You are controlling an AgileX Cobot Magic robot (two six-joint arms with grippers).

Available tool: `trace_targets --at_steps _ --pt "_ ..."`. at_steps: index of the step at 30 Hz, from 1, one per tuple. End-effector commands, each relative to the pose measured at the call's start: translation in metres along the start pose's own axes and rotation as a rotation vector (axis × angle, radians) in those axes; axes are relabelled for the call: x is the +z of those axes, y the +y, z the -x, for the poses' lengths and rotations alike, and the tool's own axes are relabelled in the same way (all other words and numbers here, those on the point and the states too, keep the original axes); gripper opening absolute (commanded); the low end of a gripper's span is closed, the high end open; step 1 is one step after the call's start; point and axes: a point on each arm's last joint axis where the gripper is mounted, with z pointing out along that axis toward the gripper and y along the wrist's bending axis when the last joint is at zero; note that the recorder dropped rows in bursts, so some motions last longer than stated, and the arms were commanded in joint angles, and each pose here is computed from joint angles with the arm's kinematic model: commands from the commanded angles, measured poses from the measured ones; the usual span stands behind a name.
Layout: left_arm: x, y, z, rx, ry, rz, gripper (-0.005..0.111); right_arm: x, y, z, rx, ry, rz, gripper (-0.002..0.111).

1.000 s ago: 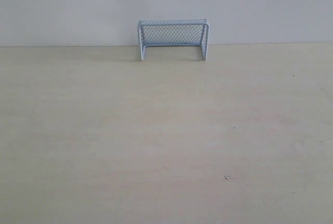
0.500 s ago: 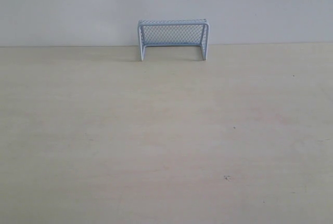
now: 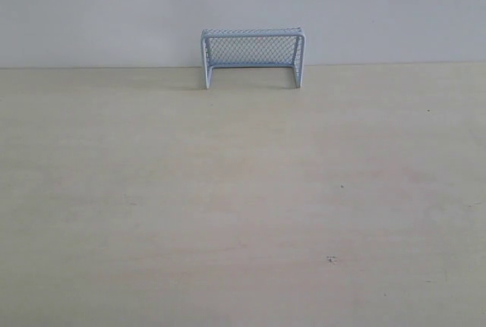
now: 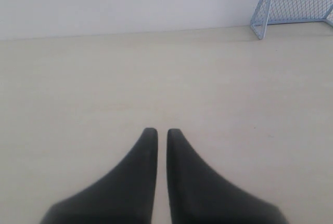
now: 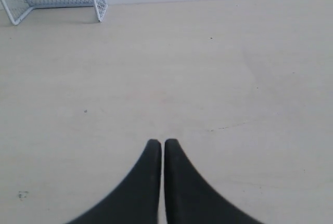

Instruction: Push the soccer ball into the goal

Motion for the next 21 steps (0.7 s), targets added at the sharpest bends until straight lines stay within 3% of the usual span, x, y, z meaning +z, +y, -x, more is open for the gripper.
trace_targets --at_steps 1,21 --pt "-0.001 -0.001 0.003 -0.014 -0.020 -0.009 0.006 -0.003 -0.002 -0.001 0.004 -0.048 -0.019 0.000" --pt "-0.001 -0.001 0.003 -0.014 -0.020 -0.009 0.006 -0.016 0.005 -0.002 -0.055 -0.137 0.037 0.000"
